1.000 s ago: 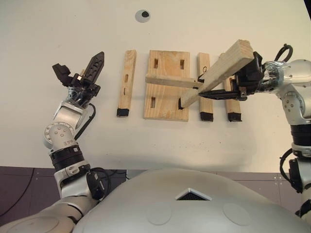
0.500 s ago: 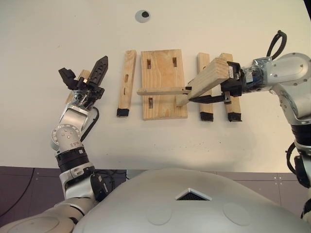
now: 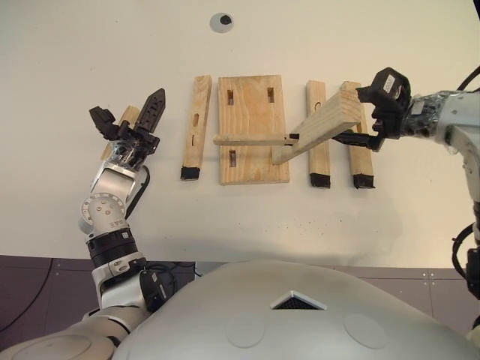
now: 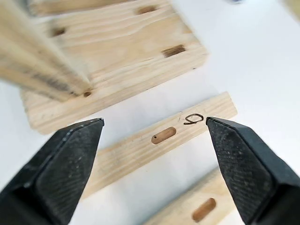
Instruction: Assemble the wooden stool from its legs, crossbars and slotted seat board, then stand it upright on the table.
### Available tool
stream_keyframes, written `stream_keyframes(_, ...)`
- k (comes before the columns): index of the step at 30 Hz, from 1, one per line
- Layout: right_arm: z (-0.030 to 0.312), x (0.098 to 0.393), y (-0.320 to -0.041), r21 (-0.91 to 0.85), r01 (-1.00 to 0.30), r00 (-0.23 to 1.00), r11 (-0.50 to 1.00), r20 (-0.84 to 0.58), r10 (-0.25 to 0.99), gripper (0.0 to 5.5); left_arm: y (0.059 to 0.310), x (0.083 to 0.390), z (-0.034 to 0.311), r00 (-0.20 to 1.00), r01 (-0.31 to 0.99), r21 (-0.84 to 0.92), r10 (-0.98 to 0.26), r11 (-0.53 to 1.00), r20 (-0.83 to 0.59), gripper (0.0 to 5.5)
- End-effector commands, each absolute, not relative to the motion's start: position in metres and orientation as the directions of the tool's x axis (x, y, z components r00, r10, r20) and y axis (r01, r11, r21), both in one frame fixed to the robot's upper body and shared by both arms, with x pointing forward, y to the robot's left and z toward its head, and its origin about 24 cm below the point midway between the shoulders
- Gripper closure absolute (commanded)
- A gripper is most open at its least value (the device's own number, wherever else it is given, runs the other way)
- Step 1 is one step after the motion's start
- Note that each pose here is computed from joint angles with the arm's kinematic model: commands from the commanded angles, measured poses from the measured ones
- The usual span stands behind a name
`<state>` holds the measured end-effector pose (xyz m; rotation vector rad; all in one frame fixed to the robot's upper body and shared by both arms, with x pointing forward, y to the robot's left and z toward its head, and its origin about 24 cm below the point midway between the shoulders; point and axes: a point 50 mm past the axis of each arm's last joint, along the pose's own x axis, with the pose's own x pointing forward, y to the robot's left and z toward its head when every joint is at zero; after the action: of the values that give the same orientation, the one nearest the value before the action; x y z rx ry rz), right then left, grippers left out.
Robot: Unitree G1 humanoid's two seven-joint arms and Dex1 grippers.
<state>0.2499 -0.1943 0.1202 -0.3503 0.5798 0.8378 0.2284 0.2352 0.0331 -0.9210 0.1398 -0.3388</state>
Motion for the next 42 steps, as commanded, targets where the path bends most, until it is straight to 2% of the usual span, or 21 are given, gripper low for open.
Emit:
stream_keyframes(1, 0.104, 0.243, -0.178, 0.059, -0.646, 0.567, 0.761, -0.63, 0.53, 1.48, 0.233, 0.23, 0.031, 0.941, 0.202, -0.792, -0.337, 0.576, -0.005, 1.45)
stream_keyframes(6, 0.076, 0.236, -0.168, 0.008, -0.502, 0.626, 0.865, -0.687, 0.37, 1.48, 0.231, 0.233, 0.031, 0.94, 0.197, -0.795, -0.341, 0.574, -0.014, 1.45)
stream_keyframes(10, 0.058, 0.233, -0.167, -0.075, -0.5, 0.621, 0.863, -0.725, 0.298, 1.48, 0.229, 0.235, 0.03, 0.938, 0.194, -0.793, -0.347, 0.577, -0.022, 1.45)
stream_keyframes(12, 0.051, 0.229, -0.165, -0.068, -0.512, 0.602, 0.857, -0.739, 0.301, 1.48, 0.226, 0.238, 0.034, 0.936, 0.206, -0.792, -0.353, 0.574, -0.012, 1.45)
stream_keyframes(18, 0.04, 0.23, -0.166, -0.094, -0.494, 0.604, 0.864, -0.752, 0.264, 2.55, 0.226, 0.242, 0.037, 0.932, 0.216, -0.786, -0.363, 0.579, -0.01, 1.45)
stream_keyframes(22, 0.044, 0.237, -0.168, -0.095, -0.428, 0.652, 0.899, -0.721, 0.235, 3.24, 0.222, 0.244, 0.039, 0.93, 0.226, -0.781, -0.368, 0.582, -0.005, 1.45)
stream_keyframes(24, 0.049, 0.243, -0.166, -0.048, -0.371, 0.688, 0.927, -0.685, 0.24, 3.45, 0.22, 0.246, 0.044, 0.926, 0.246, -0.772, -0.377, 0.586, 0.009, 1.45)
stream_keyframes(26, 0.061, 0.252, -0.16, 0.081, -0.302, 0.733, 0.95, -0.618, 0.286, 3.45, 0.219, 0.248, 0.053, 0.926, 0.271, -0.754, -0.377, 0.598, 0.034, 1.45)
stream_keyframes(28, 0.082, 0.264, -0.154, 0.273, -0.265, 0.789, 0.925, -0.49, 0.371, 3.45, 0.217, 0.254, 0.069, 0.917, 0.323, -0.729, -0.389, 0.603, 0.085, 1.45)
stream_keyframes(30, 0.106, 0.276, -0.153, 0.403, -0.3, 0.834, 0.865, -0.329, 0.443, 3.45, 0.211, 0.261, 0.093, 0.891, 0.407, -0.694, -0.424, 0.594, 0.159, 1.45)
stream_keyframes(33, 0.141, 0.294, -0.161, 0.368, -0.48, 0.831, 0.796, -0.1, 0.547, 3.45, 0.197, 0.271, 0.126, 0.81, 0.553, -0.61, -0.537, 0.567, 0.236, 1.45)
stream_keyframes(34, 0.155, 0.299, -0.164, 0.319, -0.586, 0.785, 0.744, 0.0, 0.619, 3.45, 0.191, 0.274, 0.139, 0.757, 0.624, -0.57, -0.596, 0.535, 0.269, 1.45)
stream_keyframes(37, 0.179, 0.315, -0.171, 0.2, -0.778, 0.625, 0.595, 0.153, 0.765, 3.45, 0.176, 0.284, 0.164, 0.595, 0.779, -0.457, -0.737, 0.43, 0.321, 1.45)
stream_keyframes(39, 0.194, 0.322, -0.167, 0.122, -0.876, 0.482, 0.467, 0.185, 0.856, 3.45, 0.165, 0.295, 0.181, 0.494, 0.844, -0.41, -0.801, 0.347, 0.338, 1.45)
stream_keyframes(42, 0.203, 0.323, -0.157, 0.077, -0.955, 0.294, 0.285, 0.159, 0.942, 3.45, 0.153, 0.304, 0.196, 0.407, 0.886, -0.376, -0.845, 0.272, 0.347, 1.45)
